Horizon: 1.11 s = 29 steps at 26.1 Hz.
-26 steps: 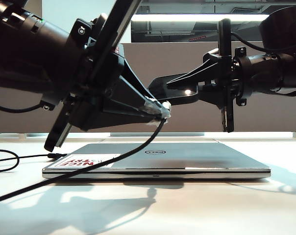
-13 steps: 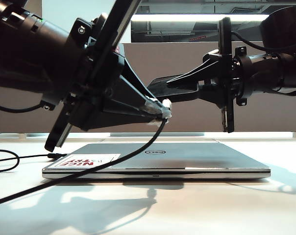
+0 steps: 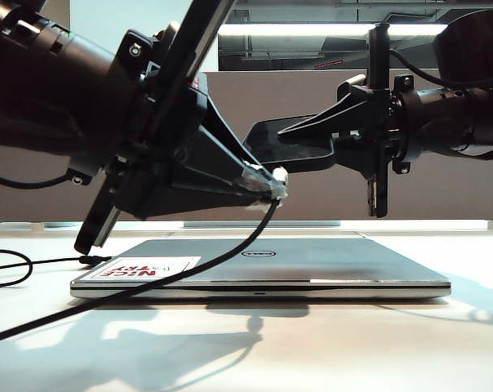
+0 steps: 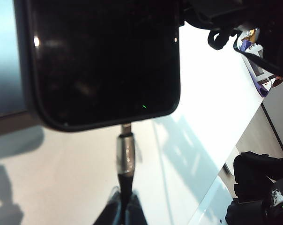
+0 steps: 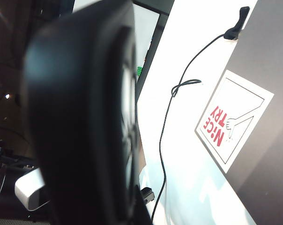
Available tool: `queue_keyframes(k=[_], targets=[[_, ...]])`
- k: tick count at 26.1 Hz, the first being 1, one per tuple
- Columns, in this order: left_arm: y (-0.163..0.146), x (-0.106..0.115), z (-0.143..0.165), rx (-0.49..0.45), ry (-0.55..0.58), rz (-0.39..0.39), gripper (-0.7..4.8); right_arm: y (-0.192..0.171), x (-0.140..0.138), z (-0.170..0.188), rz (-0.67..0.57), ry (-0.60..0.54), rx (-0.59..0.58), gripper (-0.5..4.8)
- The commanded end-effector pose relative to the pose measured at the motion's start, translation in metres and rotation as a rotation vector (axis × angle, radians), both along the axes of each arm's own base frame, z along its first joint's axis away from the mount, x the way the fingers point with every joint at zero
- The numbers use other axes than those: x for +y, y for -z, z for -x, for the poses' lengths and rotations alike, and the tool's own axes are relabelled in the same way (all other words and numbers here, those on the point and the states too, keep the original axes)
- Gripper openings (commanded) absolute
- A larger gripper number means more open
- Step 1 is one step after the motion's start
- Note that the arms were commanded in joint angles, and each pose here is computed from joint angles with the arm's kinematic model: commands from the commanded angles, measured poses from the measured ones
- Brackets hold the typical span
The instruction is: Pick up the charging cable and the phone, plug the charging cable into the charging port on the phone, and finally place them back on the table.
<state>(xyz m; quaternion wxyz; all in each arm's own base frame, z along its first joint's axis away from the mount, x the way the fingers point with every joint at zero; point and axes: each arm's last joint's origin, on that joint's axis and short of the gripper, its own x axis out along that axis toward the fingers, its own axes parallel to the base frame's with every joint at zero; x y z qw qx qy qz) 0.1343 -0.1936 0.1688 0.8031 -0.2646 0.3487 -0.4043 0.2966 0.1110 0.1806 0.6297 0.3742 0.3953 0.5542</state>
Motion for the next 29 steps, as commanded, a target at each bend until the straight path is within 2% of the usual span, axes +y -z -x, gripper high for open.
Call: queue_keyframes(k=[1,11,17,25,29], targets=[[-0.005,-0.001,-0.002,-0.028,-0.016,0.028,-0.06,-0.005,0.001,0.001,-0.017,-0.045,-0.034,-0.06],[-0.005,-0.001,-0.002,-0.030,-0.015,0.031,-0.06,-0.005,0.016,0.006,-0.014,-0.070,-0.013,-0.05],[-0.005,-0.001,-0.002,-0.030,-0.016,0.032,-0.06,-0.005,0.012,0.005,-0.017,-0.066,-0.025,-0.06],[-0.005,-0.001,-0.002,-0.032,-0.015,0.036,-0.06,-0.007,0.008,0.003,-0.027,-0.078,-0.098,-0.06],[-0.006,-0.001,-0.002,-0.034,-0.016,0.038,-0.06,-0.007,0.008,0.004,-0.027,-0.093,-0.083,-0.06]])
